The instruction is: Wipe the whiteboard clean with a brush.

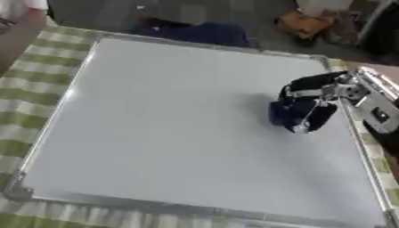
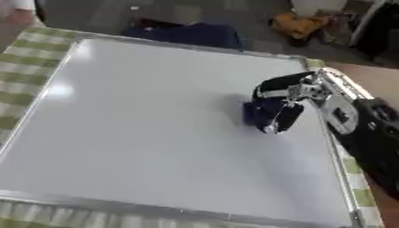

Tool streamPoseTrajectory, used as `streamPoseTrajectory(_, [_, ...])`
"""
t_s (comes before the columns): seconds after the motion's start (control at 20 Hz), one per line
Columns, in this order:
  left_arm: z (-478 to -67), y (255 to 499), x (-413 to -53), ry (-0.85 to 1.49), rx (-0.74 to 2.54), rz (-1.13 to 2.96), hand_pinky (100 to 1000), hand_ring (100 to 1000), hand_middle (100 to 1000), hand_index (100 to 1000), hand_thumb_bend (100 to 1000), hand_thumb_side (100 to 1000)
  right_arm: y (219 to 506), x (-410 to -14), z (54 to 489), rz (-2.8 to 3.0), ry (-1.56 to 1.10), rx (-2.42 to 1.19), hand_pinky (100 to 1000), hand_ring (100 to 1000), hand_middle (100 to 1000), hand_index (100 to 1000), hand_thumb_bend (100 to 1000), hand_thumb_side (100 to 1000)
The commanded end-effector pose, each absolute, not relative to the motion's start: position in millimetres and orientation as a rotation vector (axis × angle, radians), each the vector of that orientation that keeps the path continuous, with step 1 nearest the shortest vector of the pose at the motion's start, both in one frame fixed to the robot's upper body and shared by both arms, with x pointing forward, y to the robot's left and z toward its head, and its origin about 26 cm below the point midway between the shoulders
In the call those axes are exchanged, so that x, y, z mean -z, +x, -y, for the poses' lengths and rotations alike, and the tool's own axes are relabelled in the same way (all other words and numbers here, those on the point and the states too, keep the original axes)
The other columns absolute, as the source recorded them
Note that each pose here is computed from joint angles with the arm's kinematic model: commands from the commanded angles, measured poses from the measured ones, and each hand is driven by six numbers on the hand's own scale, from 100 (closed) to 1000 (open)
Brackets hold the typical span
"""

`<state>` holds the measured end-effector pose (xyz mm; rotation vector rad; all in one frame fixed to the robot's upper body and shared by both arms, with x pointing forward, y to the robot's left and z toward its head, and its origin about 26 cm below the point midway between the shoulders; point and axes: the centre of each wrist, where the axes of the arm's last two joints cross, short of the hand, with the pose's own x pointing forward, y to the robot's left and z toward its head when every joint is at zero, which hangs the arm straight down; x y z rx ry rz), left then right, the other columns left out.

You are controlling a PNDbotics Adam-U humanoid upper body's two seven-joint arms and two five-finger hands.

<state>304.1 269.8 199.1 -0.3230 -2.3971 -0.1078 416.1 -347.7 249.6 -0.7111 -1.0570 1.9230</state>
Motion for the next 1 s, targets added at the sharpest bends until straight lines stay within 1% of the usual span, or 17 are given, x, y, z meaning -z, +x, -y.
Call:
streamPoseTrajectory(0.05, [-269.5,301.4,-205.9,-0.328,0.123,2.419,553,550,543,401,134,1000,411.7,-267.5,359.5,1.025,-0.757,-1.934,604,674,405,401,100,191])
streamPoseTrajectory(0.1, [-269.4,301.4,-206.0,-0.328,0.123,2.420,553,550,543,401,133,1000,412.3,-267.1,361.3,1.022,-0.761,-1.922,604,675,405,401,100,203])
streamPoseTrajectory(1.0, [-269.2,301.9,-207.5,-0.315,0.141,2.436,551,545,541,395,127,1000,420.1,-255.6,389.0,0.968,-0.830,-1.773,600,672,403,402,100,201])
